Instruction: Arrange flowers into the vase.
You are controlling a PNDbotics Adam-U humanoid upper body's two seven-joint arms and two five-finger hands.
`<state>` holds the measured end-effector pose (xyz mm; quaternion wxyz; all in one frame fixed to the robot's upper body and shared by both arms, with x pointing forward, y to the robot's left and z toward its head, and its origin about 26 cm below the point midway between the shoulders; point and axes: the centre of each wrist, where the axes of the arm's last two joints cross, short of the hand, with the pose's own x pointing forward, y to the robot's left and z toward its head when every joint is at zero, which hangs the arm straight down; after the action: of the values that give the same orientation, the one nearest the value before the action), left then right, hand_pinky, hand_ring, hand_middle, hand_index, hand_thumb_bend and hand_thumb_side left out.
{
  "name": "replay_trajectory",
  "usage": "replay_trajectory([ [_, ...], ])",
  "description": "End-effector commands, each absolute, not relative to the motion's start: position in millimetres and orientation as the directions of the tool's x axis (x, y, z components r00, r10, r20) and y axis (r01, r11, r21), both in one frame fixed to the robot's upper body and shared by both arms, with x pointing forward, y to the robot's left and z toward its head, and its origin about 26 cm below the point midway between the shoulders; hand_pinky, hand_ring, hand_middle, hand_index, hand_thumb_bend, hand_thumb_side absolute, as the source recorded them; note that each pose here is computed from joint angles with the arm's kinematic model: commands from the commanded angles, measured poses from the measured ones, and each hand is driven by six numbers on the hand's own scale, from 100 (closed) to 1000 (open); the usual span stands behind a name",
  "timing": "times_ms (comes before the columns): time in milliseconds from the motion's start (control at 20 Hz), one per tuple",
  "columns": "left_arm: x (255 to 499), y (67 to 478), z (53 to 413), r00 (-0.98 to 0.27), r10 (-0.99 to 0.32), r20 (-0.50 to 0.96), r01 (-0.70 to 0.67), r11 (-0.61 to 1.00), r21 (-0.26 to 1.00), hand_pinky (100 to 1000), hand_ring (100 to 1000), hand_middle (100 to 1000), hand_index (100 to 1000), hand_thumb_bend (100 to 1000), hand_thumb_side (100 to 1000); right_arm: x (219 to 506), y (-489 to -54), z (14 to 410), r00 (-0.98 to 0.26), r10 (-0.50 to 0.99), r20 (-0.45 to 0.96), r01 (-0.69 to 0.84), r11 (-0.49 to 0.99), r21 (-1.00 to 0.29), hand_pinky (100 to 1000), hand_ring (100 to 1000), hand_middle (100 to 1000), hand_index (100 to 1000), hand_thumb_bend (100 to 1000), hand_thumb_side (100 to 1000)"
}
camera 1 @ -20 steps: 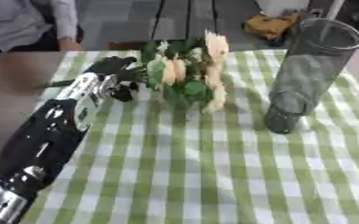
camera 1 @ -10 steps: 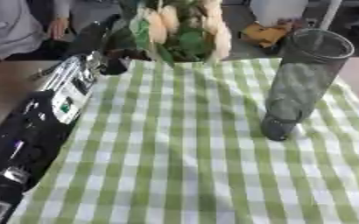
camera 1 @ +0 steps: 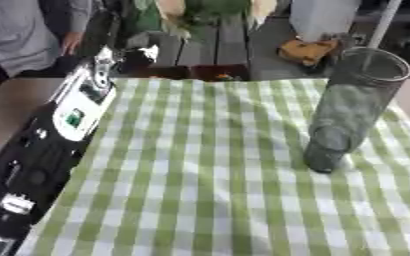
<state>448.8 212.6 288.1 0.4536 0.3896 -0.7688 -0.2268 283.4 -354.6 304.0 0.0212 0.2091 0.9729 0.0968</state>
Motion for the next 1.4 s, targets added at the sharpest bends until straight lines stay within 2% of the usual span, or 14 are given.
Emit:
replay_trajectory([
  [50, 440, 216, 313, -0.356, -0.739, 0.571, -0.403, 0.673, 0.620, 100, 100, 100, 100, 333, 100, 278, -356, 314, -0.916, 0.397, -0.063, 0.374, 0.899, 0.226, 712, 799, 834, 889, 100, 1000],
  [800, 424, 196, 339, -0.519, -0.322, 0.792, -0.206, 0.946, 0.250, 100, 100, 100, 100, 404, 100, 279, -354, 316, -0.924, 0.376, -0.068, 0.353, 0.908, 0.224, 713, 798, 834, 888, 100, 1000],
  [850, 423, 193, 342, -0.531, -0.292, 0.796, -0.191, 0.956, 0.223, 100, 100, 100, 100, 549, 100, 279, -354, 316, -0.925, 0.374, -0.068, 0.352, 0.909, 0.224, 713, 798, 834, 889, 100, 1000],
  [900, 422, 190, 344, -0.544, -0.257, 0.799, -0.175, 0.966, 0.192, 100, 100, 100, 100, 406, 100, 279, -354, 317, -0.925, 0.373, -0.068, 0.350, 0.910, 0.224, 713, 798, 834, 889, 100, 1000],
  [1200, 418, 166, 356, -0.591, -0.100, 0.800, -0.106, 0.993, 0.047, 100, 100, 100, 100, 406, 100, 279, -352, 318, -0.929, 0.363, -0.069, 0.340, 0.913, 0.227, 713, 798, 834, 888, 100, 1000],
  [1400, 415, 156, 364, -0.612, -0.040, 0.790, -0.085, 0.996, -0.016, 100, 100, 100, 100, 400, 100, 279, -352, 319, -0.931, 0.358, -0.071, 0.334, 0.915, 0.227, 713, 798, 834, 888, 100, 1000],
])
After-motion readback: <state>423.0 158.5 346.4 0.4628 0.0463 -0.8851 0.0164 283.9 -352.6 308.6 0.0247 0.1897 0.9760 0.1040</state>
